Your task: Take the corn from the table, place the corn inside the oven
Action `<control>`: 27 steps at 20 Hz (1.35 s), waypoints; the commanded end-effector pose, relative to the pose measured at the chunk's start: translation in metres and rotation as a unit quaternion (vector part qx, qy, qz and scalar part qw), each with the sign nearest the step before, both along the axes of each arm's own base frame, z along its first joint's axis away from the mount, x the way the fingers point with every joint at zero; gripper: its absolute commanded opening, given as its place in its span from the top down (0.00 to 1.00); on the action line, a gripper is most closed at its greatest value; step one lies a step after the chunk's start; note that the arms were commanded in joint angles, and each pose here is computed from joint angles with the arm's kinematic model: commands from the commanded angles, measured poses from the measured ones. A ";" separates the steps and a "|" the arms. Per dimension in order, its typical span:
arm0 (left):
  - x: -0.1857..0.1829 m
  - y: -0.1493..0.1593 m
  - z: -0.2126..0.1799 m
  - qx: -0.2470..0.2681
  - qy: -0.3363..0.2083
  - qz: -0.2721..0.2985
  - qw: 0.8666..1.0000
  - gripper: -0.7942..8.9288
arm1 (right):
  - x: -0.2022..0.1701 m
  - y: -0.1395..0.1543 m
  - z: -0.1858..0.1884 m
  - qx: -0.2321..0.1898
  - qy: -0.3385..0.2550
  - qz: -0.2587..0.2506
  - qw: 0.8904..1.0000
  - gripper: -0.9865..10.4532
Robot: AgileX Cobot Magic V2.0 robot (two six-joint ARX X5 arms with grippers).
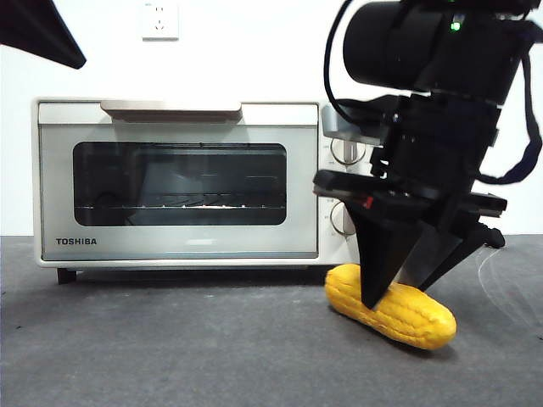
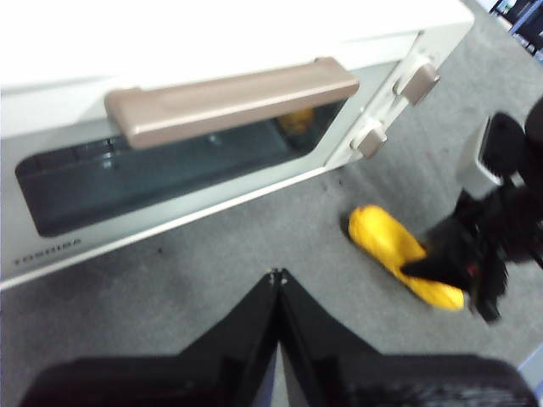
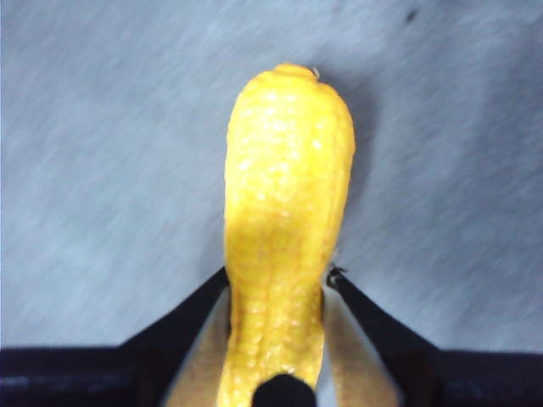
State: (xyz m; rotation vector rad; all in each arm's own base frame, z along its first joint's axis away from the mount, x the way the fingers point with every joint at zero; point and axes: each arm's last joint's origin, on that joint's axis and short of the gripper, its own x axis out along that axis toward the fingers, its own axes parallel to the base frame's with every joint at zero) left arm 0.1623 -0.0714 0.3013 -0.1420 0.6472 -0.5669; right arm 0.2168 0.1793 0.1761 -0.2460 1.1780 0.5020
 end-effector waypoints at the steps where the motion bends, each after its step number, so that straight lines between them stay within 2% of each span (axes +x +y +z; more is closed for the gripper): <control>1: 0.002 -0.001 0.004 -0.002 -0.026 0.000 1.000 0.92 | -0.013 0.007 0.016 0.021 -0.016 0.022 0.999 0.92; 7: 0.019 -0.008 0.010 -0.024 -0.084 0.001 0.996 0.92 | -0.057 0.016 0.066 0.111 -0.067 0.073 0.989 0.92; 12: 0.041 -0.014 0.007 -0.019 -0.119 0.036 0.992 0.92 | -0.085 0.002 0.105 0.186 -0.113 0.084 0.972 0.92; 15: 0.053 -0.018 0.002 -0.012 -0.128 0.036 0.991 0.92 | -0.095 -0.010 0.122 0.221 -0.136 0.079 0.962 0.92; 20: 0.069 -0.024 -0.014 0.001 -0.105 0.036 0.994 0.92 | -0.107 -0.026 0.141 0.259 -0.166 0.077 0.948 0.92; 27: 0.075 -0.027 -0.034 0.031 -0.048 0.020 0.998 0.92 | -0.109 -0.029 0.156 0.275 -0.181 0.077 0.941 0.92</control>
